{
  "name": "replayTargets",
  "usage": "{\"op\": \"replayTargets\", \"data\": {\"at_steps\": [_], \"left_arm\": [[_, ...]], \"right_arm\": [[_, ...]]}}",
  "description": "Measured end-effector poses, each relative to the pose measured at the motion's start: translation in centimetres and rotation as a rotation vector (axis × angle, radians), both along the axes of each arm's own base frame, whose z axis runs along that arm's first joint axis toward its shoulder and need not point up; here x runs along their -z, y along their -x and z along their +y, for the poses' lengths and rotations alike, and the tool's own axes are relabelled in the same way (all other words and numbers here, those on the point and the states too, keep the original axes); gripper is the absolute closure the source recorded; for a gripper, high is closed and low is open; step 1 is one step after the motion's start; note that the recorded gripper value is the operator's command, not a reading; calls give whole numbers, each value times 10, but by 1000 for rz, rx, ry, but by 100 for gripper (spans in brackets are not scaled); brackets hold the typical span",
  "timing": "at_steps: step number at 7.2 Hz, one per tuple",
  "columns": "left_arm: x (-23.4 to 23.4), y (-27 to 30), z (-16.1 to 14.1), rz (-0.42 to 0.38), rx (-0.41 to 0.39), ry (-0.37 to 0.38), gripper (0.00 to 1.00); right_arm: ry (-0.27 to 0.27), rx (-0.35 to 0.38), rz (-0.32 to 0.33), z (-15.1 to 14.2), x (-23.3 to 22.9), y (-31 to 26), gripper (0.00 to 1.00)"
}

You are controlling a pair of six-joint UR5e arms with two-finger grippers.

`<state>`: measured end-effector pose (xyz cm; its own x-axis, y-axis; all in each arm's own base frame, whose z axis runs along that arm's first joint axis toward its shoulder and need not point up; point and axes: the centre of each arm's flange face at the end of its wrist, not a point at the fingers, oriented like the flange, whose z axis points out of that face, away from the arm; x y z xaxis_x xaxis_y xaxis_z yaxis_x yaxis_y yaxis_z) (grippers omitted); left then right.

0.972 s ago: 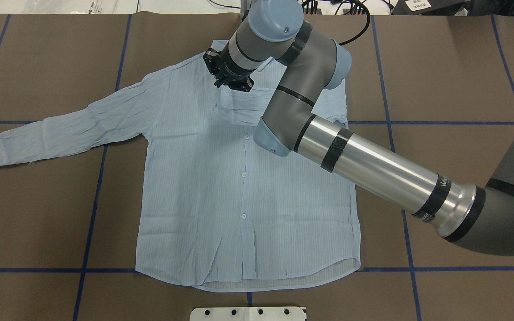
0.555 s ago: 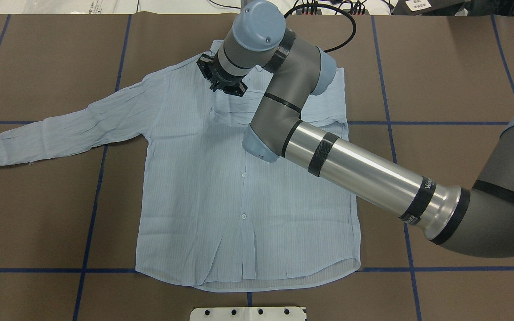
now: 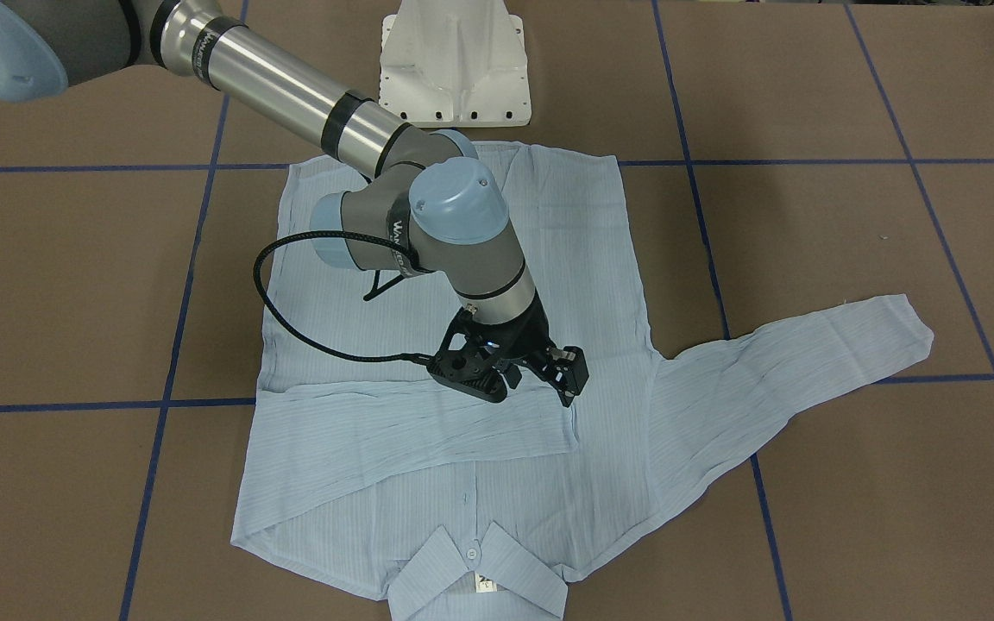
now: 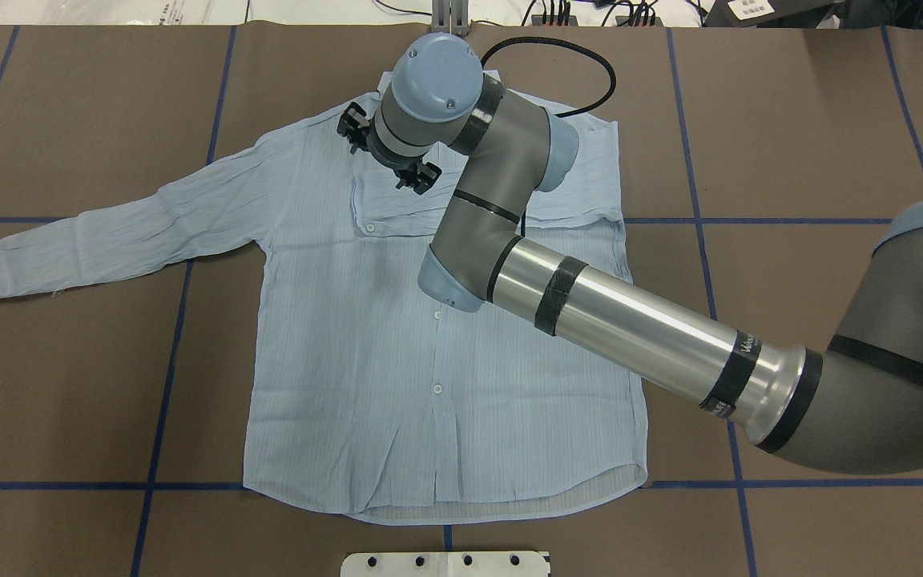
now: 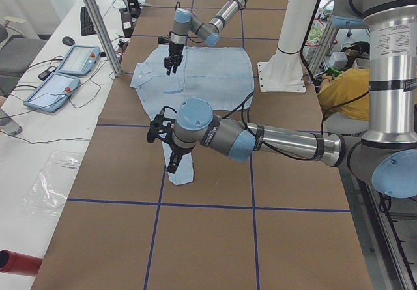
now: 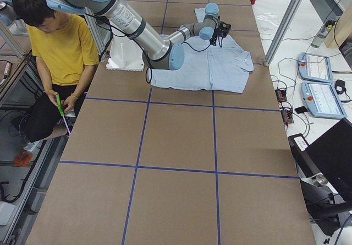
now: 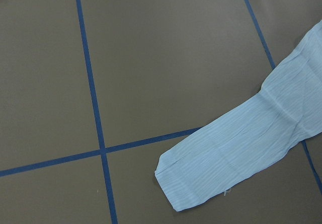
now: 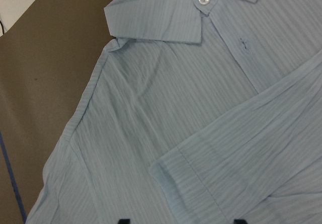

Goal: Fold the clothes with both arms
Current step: 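Carry the cuff with the right gripper across the chest toward the collar, then release the sleeve and hover the right gripper while the left gripper reaches the other cuff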

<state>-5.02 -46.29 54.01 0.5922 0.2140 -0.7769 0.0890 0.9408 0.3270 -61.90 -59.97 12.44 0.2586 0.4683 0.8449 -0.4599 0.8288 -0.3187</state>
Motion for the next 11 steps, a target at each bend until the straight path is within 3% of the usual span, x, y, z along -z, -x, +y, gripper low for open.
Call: {"op": "replayTargets", "data": {"at_steps": [3,5,7,11], "left_arm": [[-26,-80,-21,16,-68,58,1],[-68,-107,-29,26,-58,156,1],[-100,-132,-42,37,-67,201,3],[-128,-191,-60,50,-115,234,8]], "right_arm": [[30,-16,-18,-17,-96,-117,1],[3,93,-8,-20,-166,-202,1],[-25,149,4,-19,-193,-228,1],[-32,159,10,-18,-199,-230,1]]}}
